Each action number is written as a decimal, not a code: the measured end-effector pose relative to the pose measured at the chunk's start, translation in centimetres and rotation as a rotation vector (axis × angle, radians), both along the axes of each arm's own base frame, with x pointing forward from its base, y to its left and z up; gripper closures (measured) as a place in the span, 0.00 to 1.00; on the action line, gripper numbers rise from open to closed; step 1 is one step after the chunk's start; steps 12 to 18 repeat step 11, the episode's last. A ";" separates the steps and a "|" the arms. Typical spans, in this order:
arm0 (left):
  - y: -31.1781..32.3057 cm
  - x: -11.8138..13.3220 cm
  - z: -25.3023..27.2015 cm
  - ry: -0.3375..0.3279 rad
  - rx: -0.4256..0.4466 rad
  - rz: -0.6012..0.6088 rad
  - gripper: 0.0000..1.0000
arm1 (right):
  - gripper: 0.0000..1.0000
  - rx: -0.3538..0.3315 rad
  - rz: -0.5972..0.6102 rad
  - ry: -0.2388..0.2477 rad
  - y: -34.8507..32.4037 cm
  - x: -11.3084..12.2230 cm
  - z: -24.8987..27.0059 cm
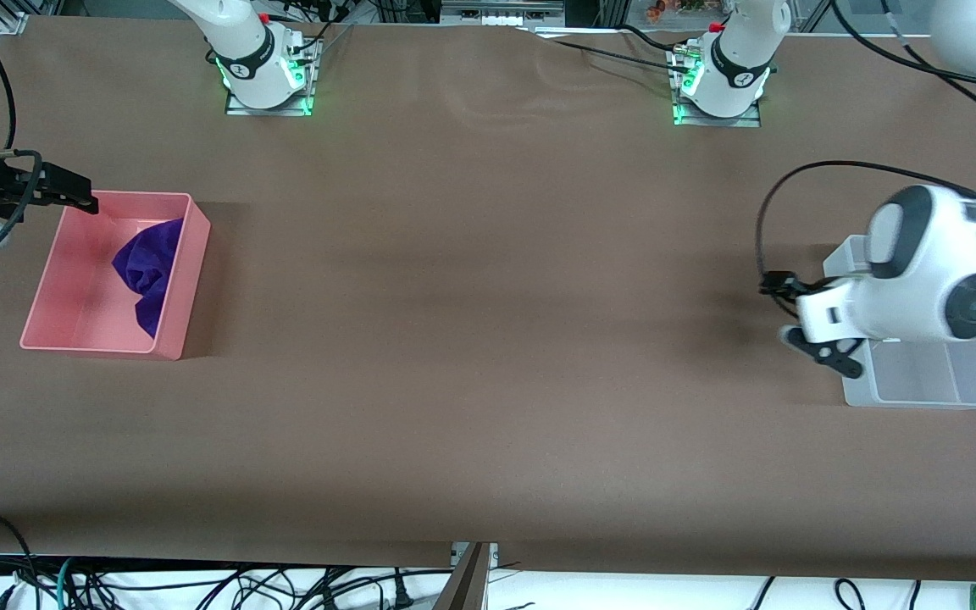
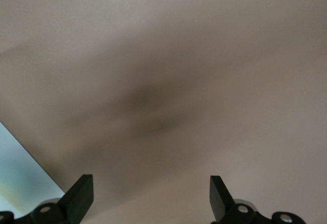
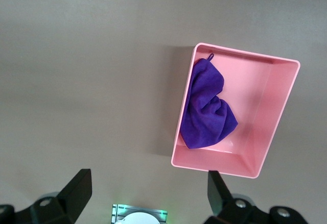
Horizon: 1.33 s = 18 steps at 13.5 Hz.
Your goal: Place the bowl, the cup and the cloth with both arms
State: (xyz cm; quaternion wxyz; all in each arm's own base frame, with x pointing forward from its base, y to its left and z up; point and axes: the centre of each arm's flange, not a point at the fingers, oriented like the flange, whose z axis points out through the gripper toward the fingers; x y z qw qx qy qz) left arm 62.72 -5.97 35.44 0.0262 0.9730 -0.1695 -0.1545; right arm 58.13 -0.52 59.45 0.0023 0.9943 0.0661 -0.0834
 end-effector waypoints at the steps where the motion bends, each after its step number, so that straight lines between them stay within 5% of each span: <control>1: -2.8 -0.4 2.2 -0.034 0.055 0.075 0.00 | 0.00 0.000 0.000 0.000 0.0 0.0 0.0; 4: -6.7 -3.1 12.1 -0.177 0.135 0.217 0.00 | 0.00 0.000 0.000 0.000 0.0 0.0 0.0; 7: -1.9 -5.2 20.2 -0.272 0.047 0.372 0.00 | 0.00 0.000 0.000 -0.001 0.0 0.0 0.0; 11: -1.1 -8.0 20.6 -0.261 0.037 0.389 0.00 | 0.00 0.000 0.000 -0.001 0.0 0.0 0.0; 18: -1.1 -8.0 20.6 -0.261 0.037 0.389 0.00 | 0.00 0.000 0.000 -0.001 0.0 0.0 0.0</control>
